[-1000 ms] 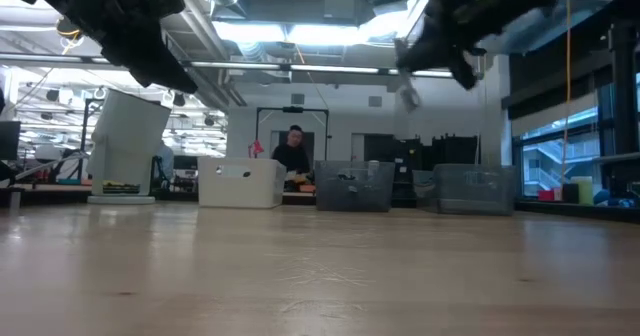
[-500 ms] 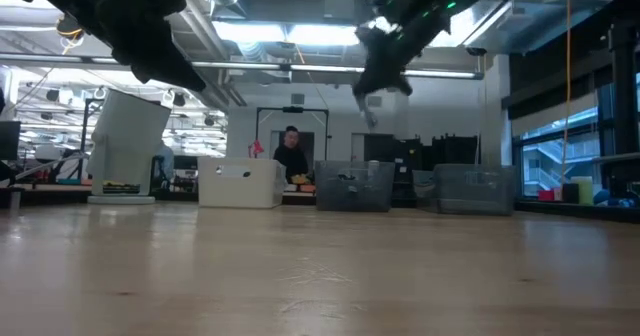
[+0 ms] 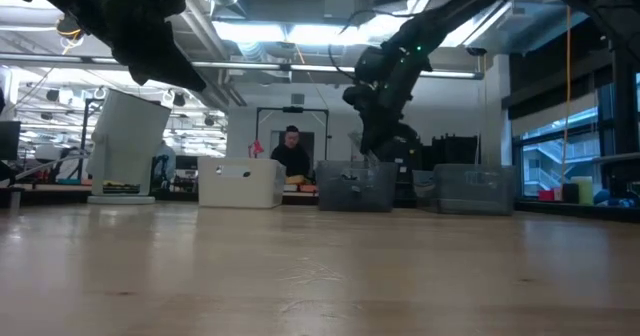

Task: Pick and place items into bin
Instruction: Put the gray charger cable into the left black bin, then put the card reader box into the right black bin

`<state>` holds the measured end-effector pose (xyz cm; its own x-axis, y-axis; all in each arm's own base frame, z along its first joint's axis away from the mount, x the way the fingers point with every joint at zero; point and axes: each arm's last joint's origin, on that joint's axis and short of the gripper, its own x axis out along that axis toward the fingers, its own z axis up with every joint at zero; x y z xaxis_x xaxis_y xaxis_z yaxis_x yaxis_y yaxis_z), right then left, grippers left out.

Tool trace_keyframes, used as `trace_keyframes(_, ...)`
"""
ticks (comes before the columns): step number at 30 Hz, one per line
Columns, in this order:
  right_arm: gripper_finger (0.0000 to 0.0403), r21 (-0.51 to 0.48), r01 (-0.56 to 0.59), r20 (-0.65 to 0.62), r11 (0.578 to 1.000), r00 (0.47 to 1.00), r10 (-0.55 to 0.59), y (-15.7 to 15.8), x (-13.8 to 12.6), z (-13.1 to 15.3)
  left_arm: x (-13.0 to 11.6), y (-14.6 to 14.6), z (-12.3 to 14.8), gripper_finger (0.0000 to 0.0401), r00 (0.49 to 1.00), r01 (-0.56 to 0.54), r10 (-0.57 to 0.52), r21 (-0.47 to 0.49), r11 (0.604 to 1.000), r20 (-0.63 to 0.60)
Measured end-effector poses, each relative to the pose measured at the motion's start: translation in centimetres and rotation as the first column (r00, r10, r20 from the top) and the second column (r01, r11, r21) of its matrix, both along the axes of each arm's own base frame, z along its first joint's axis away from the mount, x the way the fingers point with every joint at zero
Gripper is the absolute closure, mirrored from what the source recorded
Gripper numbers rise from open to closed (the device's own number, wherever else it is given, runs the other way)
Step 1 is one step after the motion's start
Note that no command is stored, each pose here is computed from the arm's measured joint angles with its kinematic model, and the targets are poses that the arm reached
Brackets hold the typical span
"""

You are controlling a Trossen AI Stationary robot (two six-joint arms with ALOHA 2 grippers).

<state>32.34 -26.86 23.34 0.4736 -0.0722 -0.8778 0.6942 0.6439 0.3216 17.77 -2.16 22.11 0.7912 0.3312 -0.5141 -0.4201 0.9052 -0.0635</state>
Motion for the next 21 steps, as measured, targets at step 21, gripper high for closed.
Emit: trace_keyframes(21, 0.0306, -0.005, 0.012, 0.014, 1.000, 1.000, -0.012, 0.17, -0.07, 0.56, 0.02, -0.16, -0.05, 0.0399, 0.999, 0.034, -0.034, -0.050, 0.998, 0.000)
